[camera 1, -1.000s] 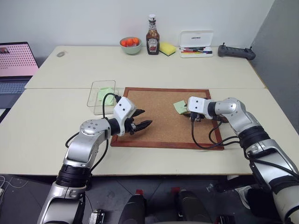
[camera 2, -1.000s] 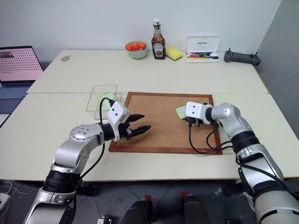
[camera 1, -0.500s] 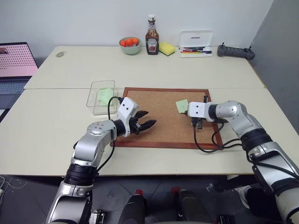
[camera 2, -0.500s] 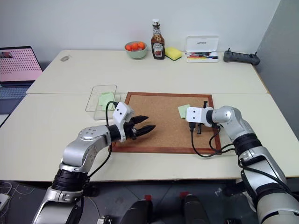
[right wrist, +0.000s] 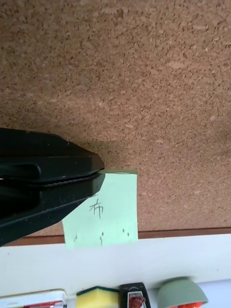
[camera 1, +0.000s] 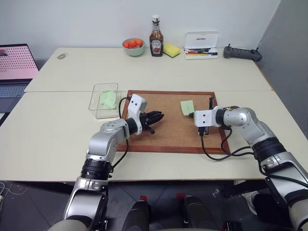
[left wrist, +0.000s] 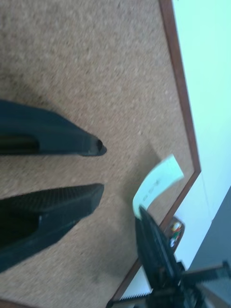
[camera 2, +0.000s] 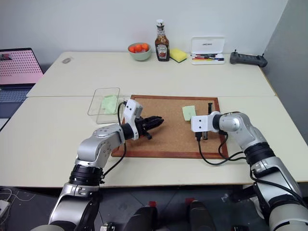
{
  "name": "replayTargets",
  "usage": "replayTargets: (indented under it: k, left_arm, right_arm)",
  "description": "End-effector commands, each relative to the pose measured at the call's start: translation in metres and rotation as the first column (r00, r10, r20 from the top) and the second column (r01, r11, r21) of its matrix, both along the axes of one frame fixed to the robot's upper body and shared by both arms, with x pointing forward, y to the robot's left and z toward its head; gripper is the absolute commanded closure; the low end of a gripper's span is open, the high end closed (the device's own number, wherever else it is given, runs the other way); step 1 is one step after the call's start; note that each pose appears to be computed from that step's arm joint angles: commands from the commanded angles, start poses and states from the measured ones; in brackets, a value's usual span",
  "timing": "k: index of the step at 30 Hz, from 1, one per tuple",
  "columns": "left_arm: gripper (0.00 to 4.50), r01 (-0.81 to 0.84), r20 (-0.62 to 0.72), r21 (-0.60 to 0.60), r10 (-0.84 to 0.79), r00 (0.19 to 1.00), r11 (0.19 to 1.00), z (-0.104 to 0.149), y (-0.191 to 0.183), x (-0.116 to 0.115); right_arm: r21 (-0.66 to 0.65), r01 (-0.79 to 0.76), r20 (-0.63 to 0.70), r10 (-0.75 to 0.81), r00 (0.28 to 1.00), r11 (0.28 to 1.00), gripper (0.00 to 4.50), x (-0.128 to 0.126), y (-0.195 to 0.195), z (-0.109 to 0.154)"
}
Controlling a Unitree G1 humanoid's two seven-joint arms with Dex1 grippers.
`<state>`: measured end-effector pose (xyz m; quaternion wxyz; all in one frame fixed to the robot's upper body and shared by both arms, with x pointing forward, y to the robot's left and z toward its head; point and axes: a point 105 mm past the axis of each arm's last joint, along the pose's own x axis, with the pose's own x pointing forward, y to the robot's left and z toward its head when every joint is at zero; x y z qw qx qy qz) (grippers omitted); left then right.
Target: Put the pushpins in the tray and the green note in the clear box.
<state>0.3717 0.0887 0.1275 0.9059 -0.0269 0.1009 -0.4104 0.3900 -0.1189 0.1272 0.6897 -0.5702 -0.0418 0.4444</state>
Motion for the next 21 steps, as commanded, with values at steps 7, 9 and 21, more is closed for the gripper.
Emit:
replayTargets:
  k: [7, 9, 21]
  left_arm:
    - [1.91, 0.042, -0.006, -0.138, -0.044, 0.999, 0.99, 0.019, -0.025, 0.006]
    - [1.56, 0.028, -0.037, -0.186, -0.036, 0.999, 0.982, 0.022, -0.03, 0.01]
    - [0.56, -0.017, -0.218, -0.3, -0.051, 0.975, 0.954, 0.011, -0.066, 0.033]
  right_arm:
    - [0.011, -0.016, 0.104, 0.015, 0.994, 1.0, 4.5, -0.002, -0.001, 0.018]
    - [0.01, -0.021, 0.117, 0.02, 0.993, 1.0, 4.5, -0.002, -0.001, 0.019]
    - [0.009, -0.076, 0.161, 0.073, 0.984, 0.997, 4.5, -0.01, 0.008, 0.023]
